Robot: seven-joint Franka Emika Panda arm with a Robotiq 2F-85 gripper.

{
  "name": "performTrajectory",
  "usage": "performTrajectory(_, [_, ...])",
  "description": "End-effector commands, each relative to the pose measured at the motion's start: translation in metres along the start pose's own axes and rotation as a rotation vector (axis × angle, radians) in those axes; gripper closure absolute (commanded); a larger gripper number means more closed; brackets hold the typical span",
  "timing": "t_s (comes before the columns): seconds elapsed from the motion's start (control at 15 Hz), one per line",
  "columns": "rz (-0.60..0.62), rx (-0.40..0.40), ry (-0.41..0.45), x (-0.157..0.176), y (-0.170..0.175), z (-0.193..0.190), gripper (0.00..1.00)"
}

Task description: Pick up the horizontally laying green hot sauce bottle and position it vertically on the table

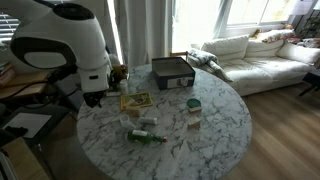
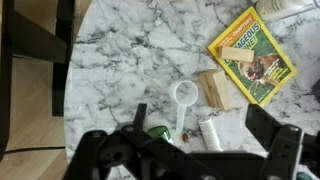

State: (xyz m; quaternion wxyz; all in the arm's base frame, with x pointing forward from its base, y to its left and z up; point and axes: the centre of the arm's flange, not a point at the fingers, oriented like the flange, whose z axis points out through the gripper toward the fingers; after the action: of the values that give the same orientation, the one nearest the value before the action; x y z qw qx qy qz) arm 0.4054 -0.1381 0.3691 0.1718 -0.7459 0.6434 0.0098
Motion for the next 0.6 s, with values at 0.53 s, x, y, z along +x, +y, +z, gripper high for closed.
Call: performTrajectory(0.53, [-0.145, -0.048, -0.044, 0.148, -0.045, 0.052, 0.0])
